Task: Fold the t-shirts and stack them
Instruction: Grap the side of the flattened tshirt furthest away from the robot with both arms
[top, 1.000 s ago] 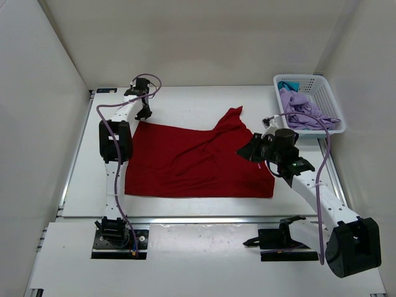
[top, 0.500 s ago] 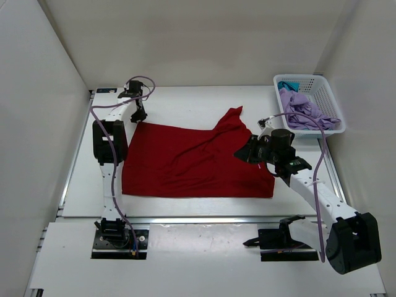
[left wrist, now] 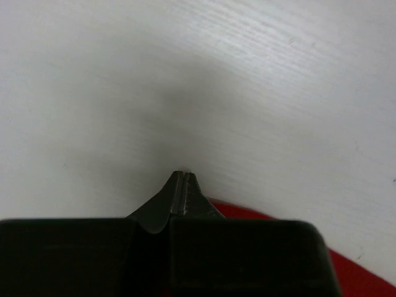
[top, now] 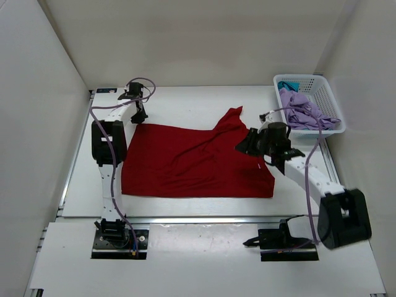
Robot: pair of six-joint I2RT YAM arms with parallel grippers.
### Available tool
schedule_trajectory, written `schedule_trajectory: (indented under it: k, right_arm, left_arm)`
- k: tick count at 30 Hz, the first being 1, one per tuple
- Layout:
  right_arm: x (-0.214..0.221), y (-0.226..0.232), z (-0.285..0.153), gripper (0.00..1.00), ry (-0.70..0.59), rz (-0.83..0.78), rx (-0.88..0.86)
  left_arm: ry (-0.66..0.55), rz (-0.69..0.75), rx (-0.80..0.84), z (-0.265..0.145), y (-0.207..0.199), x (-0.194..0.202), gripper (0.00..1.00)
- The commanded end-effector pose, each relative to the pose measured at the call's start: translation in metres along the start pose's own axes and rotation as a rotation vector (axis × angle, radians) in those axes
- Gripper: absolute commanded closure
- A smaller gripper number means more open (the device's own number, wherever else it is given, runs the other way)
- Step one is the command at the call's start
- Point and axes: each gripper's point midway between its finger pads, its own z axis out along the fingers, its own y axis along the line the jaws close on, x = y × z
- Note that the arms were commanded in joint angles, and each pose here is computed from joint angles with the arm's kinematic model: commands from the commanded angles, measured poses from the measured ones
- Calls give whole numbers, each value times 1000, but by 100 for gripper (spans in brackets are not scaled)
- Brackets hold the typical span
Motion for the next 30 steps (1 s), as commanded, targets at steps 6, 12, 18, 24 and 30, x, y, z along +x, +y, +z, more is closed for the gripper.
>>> schedule_trajectory:
  k: [6, 12, 18, 24, 30]
  right_arm:
    - [-107, -76, 60, 66, -170, 52, 191]
    - [-142, -106, 99, 58, -171, 45, 229]
    - [-171, -126, 142, 57, -141, 91, 184]
    - [-188, -148, 182, 56, -89, 98, 258]
    - [-192, -174, 194, 57, -89, 141, 286]
  left_arm:
    - [-139, -148, 85, -64, 33, -31, 100]
    - [-142, -234, 120, -65, 53, -24, 100]
    - [-164, -308, 147, -68, 66, -18, 100]
    - [-161, -335, 157, -65, 72, -21, 100]
    - [-150, -305, 163, -59, 64, -20, 100]
